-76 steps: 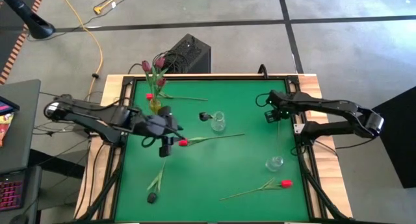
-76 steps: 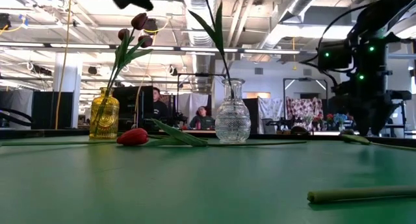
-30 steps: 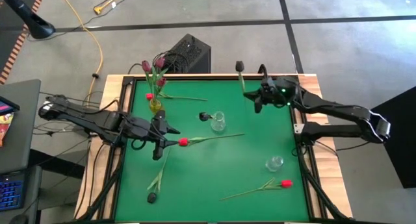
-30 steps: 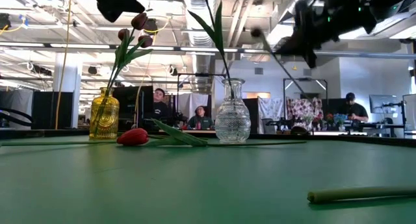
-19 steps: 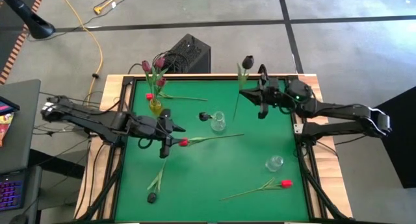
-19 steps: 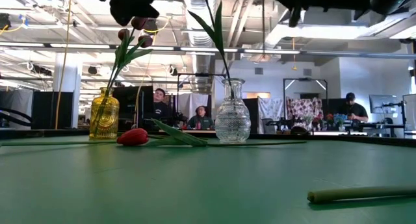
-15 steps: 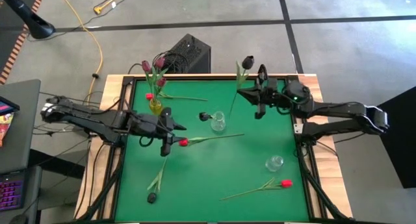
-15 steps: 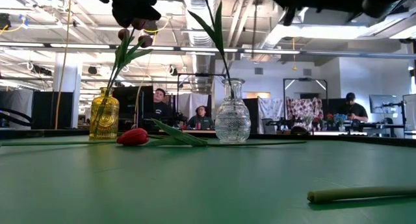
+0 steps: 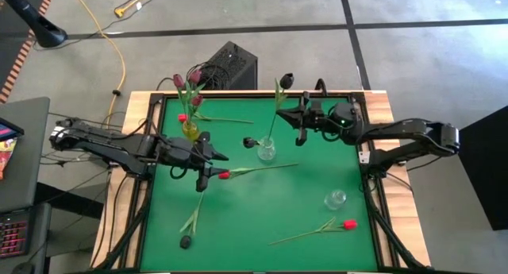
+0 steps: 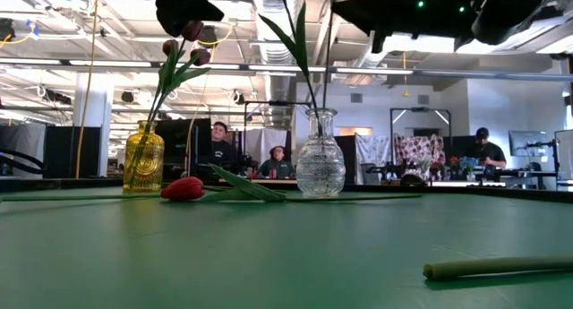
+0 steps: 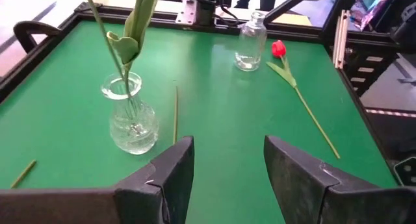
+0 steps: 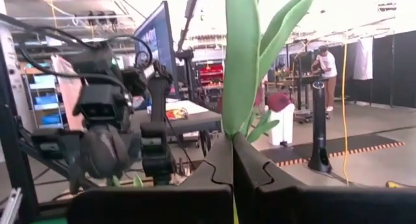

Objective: Sort flowers into vase by color
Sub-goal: Put the right black flower into the left transparent vase

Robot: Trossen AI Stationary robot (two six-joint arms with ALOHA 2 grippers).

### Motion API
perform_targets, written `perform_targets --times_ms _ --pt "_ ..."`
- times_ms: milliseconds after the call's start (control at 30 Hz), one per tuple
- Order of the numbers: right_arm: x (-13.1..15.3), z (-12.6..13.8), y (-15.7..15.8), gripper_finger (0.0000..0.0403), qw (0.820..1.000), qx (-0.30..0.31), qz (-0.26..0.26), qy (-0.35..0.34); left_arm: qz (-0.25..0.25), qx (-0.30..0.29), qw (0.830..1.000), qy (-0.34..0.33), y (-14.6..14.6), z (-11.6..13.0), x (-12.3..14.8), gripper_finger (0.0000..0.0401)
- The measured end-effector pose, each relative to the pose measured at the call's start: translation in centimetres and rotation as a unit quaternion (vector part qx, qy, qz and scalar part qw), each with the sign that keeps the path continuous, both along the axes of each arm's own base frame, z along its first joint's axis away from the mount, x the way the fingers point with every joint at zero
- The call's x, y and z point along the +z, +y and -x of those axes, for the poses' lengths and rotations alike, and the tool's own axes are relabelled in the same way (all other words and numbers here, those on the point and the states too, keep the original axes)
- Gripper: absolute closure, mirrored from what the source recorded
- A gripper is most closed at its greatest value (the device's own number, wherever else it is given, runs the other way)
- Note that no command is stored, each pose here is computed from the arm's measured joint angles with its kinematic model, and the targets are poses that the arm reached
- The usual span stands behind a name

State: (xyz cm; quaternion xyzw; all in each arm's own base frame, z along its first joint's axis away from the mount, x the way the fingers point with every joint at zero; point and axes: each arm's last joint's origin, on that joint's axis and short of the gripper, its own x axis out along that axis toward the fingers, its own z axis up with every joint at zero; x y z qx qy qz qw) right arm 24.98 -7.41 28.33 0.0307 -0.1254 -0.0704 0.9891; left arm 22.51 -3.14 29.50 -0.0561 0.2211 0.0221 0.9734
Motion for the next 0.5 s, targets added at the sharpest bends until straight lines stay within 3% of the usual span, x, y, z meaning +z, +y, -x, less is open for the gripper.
perform_targets --times_ms 500 --pt "-2.6 -1.9 0.1 0.0376 0.999 0.000 0.005 0.046 -0.002 -0.001 1.000 -0.003 0.0 0.0 0.1 0.0227"
